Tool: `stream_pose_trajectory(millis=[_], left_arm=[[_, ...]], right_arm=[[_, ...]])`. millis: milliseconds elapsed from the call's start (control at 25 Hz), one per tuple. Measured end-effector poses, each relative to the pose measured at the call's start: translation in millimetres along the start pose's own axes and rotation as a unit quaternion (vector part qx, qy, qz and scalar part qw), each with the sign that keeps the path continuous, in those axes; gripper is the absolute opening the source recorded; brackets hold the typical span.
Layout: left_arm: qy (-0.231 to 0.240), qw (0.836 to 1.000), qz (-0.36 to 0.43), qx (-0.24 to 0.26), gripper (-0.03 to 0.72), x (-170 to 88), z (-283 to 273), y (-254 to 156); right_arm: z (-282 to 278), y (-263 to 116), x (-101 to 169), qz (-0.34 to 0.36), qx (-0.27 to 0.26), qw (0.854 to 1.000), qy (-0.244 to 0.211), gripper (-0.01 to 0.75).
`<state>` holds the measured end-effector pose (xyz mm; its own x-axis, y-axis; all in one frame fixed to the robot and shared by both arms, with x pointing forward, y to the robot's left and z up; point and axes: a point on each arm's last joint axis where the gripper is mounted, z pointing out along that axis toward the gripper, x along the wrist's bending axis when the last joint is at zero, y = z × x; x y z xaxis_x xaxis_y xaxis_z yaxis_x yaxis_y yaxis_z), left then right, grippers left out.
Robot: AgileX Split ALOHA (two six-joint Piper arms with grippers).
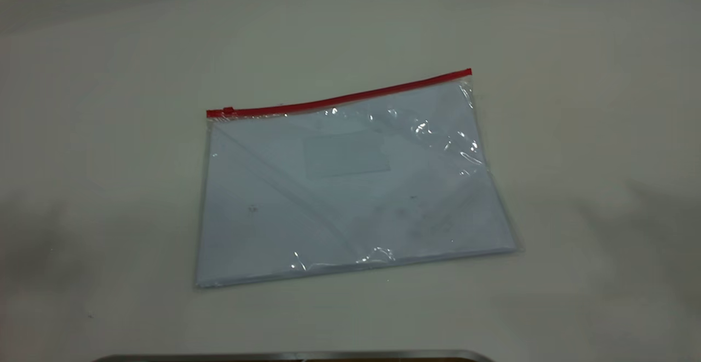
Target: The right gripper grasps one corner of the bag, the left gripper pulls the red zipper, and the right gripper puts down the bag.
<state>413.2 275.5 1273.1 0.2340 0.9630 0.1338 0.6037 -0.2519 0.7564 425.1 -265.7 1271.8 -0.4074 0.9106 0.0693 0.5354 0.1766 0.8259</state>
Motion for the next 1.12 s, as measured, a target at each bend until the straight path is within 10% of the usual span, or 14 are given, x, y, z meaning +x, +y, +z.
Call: stream_pose_trajectory(millis=[600,1120], left_arm=[[-0.011,0.999,-0.030,0.022,0.464,-29.4,-31.7,-188.0],[-0.045,0.996,-0.040,0.073,0.464,-48.3,8.7,-269.3]], right_arm=[[-15.0,-162.6,37.8,0.030,0.075,0.997,0.010,0.584],[-53.4,-245.4,70.2,-0.017,-0.035,0.999,-0.013,0.584]])
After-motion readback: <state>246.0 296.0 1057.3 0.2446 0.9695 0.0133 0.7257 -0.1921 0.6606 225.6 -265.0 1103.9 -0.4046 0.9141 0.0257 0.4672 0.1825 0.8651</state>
